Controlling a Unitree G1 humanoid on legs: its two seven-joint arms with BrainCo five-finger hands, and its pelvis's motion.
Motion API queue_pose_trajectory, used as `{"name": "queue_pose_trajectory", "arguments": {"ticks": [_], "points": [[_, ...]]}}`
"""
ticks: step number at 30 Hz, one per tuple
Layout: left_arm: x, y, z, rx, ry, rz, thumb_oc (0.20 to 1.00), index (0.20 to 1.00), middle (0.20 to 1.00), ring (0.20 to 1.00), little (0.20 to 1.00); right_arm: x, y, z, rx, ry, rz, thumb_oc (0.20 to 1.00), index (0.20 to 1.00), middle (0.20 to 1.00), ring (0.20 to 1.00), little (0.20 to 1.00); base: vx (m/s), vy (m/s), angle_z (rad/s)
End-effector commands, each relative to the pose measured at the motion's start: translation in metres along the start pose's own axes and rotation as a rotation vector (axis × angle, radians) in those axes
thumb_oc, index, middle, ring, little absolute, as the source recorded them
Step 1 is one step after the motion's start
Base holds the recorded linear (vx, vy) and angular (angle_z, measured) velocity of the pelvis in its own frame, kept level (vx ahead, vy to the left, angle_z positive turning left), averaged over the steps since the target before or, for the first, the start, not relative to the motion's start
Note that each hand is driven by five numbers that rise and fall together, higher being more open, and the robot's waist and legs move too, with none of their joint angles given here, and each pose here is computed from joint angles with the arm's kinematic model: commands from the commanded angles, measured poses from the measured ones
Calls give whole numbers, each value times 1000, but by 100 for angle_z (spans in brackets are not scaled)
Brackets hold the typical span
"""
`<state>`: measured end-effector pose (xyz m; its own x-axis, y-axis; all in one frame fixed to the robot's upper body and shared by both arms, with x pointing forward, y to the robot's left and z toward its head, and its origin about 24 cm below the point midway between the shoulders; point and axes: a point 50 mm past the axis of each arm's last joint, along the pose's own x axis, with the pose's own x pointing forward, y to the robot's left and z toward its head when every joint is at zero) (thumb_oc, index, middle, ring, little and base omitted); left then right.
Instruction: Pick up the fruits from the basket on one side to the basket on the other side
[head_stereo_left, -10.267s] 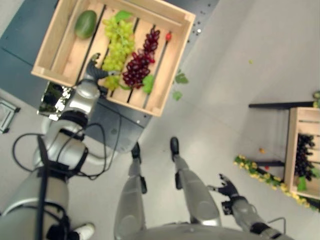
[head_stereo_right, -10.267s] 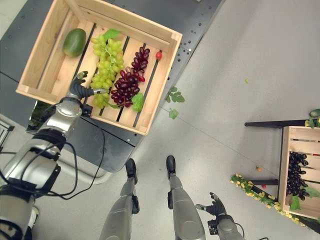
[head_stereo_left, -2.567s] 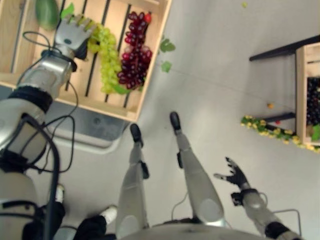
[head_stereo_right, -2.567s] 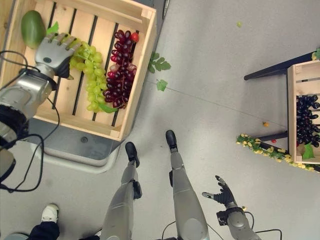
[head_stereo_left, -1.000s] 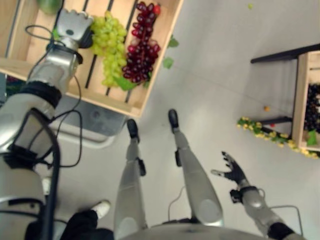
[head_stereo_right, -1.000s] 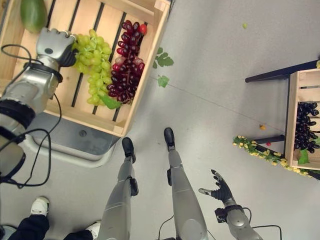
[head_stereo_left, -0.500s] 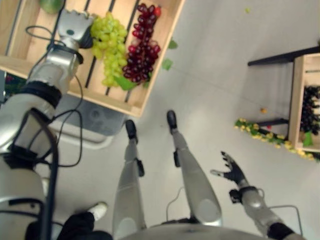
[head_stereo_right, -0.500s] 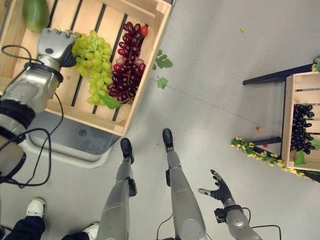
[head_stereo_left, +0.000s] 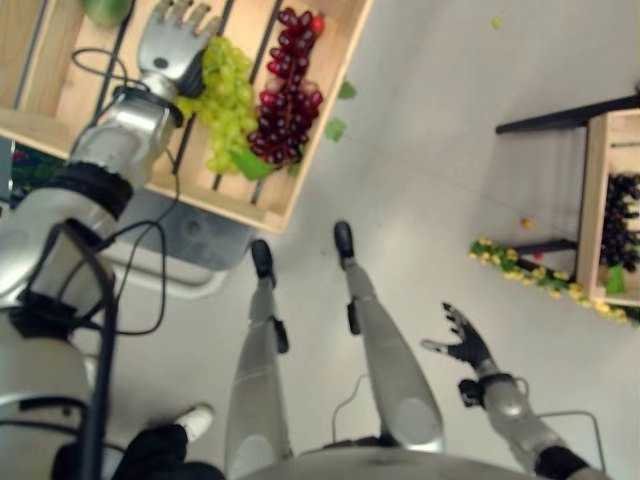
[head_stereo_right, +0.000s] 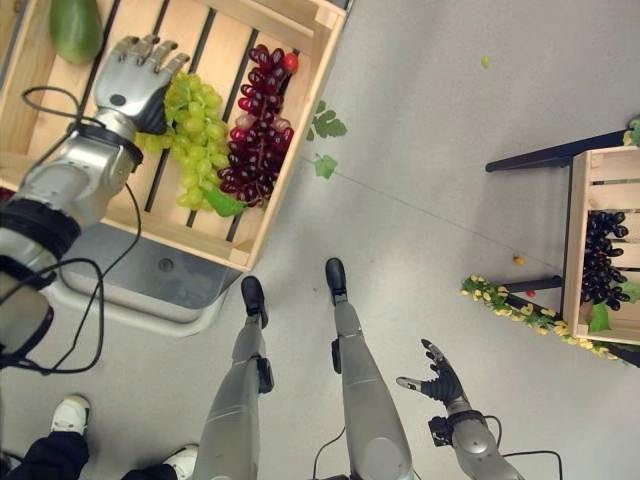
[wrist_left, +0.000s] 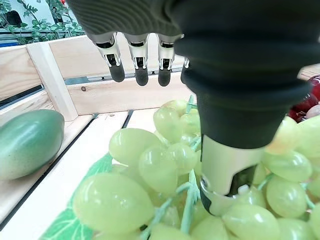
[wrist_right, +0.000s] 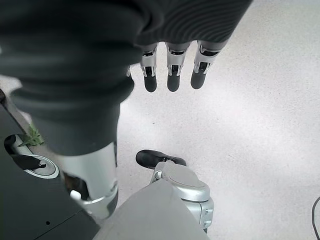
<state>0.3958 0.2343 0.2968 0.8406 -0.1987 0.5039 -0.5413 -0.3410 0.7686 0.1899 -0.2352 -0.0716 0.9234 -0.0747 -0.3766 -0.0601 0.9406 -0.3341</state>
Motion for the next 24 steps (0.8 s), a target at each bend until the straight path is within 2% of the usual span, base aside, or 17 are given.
{"name": "queue_pose_trajectory", "arguments": {"ticks": [1,8,12,15,16,19,24], "points": [[4,7,1,-49,14,56,1000,1000,1000,1000,1000,-24,-10,-21,19,56,-41,1000,1000,1000,1000,1000,0,0,0],[3,-3,0,-25,36,-4,1000,1000,1000,1000,1000,-24,-10,-20,21,52,-42,1000,1000,1000,1000,1000,0,0,0],[-2,-17,-5,-11,71,-95,1000,1000,1000,1000,1000,-24,-12,-18,13,44,-37,1000,1000,1000,1000,1000,0,0,0],[-6,-23,-9,-21,95,-127,1000,1000,1000,1000,1000,-24,-13,-19,11,47,-36,1000,1000,1000,1000,1000,0,0,0],[-13,-35,-14,-38,126,-191,1000,1000,1000,1000,1000,-24,-13,-18,13,48,-36,1000,1000,1000,1000,1000,0,0,0],[-23,-47,-20,-99,187,-239,1000,1000,1000,1000,1000,-23,-12,-18,21,51,-34,1000,1000,1000,1000,1000,0,0,0],[-29,-53,-22,-130,211,-260,1000,1000,1000,1000,1000,-23,-11,-17,19,45,-25,1000,1000,1000,1000,1000,0,0,0]]}}
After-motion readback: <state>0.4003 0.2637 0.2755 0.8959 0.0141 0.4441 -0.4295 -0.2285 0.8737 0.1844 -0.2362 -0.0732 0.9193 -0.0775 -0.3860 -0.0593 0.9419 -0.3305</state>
